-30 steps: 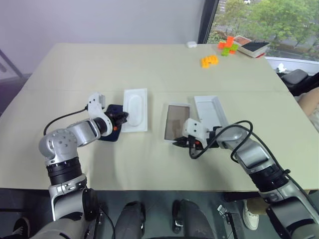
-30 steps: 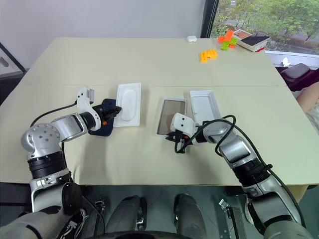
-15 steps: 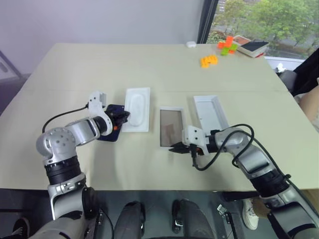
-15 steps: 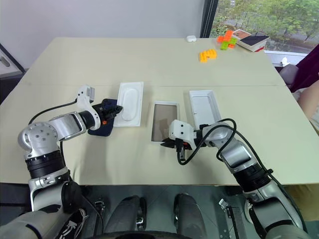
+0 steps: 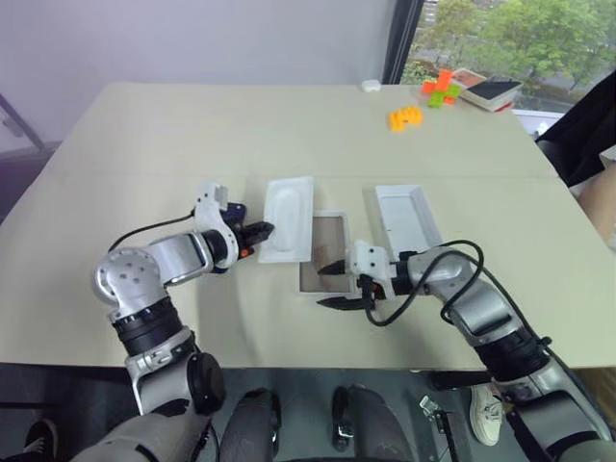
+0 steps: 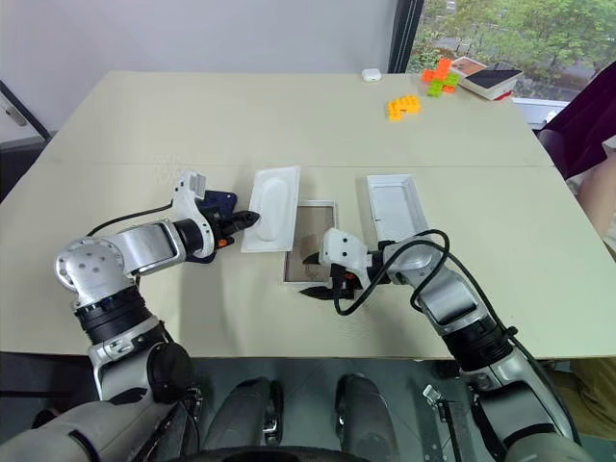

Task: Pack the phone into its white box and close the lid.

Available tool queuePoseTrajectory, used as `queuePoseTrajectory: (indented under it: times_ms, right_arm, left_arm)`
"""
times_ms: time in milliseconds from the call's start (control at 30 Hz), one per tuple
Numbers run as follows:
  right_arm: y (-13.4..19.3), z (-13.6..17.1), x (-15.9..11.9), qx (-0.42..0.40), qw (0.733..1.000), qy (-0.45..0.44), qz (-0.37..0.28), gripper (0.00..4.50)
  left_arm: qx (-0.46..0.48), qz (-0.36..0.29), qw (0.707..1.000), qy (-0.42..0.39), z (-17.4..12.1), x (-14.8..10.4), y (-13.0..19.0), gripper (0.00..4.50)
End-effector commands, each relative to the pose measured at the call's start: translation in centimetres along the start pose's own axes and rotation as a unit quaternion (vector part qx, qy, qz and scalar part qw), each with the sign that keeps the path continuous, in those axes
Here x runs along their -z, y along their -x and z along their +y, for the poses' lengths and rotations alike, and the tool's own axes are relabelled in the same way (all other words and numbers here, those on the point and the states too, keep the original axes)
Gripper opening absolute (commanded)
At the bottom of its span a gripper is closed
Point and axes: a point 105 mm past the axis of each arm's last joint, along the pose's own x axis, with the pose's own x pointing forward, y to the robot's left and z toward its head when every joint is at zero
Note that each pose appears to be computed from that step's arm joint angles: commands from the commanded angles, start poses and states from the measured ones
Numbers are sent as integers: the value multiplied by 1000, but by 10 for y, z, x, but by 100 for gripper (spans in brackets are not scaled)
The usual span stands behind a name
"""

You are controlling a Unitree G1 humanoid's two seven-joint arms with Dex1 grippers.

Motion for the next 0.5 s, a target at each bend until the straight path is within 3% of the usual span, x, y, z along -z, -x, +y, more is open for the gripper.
queuePoseTrajectory:
  times_ms: [33, 200, 500]
  right_arm:
    - [34, -15, -23, 18, 999, 7, -35, 280]
    - [54, -29, -9, 53, 998, 14, -9, 280]
    - [53, -39, -11, 80, 996, 27, -18, 280]
  left_arm:
    - [4, -15, 1000, -5, -11, -3, 0, 0]
    - [8, -3, 1000, 0, -18, 6, -8, 0]
    - [14, 50, 999, 0, -24, 34, -21, 0]
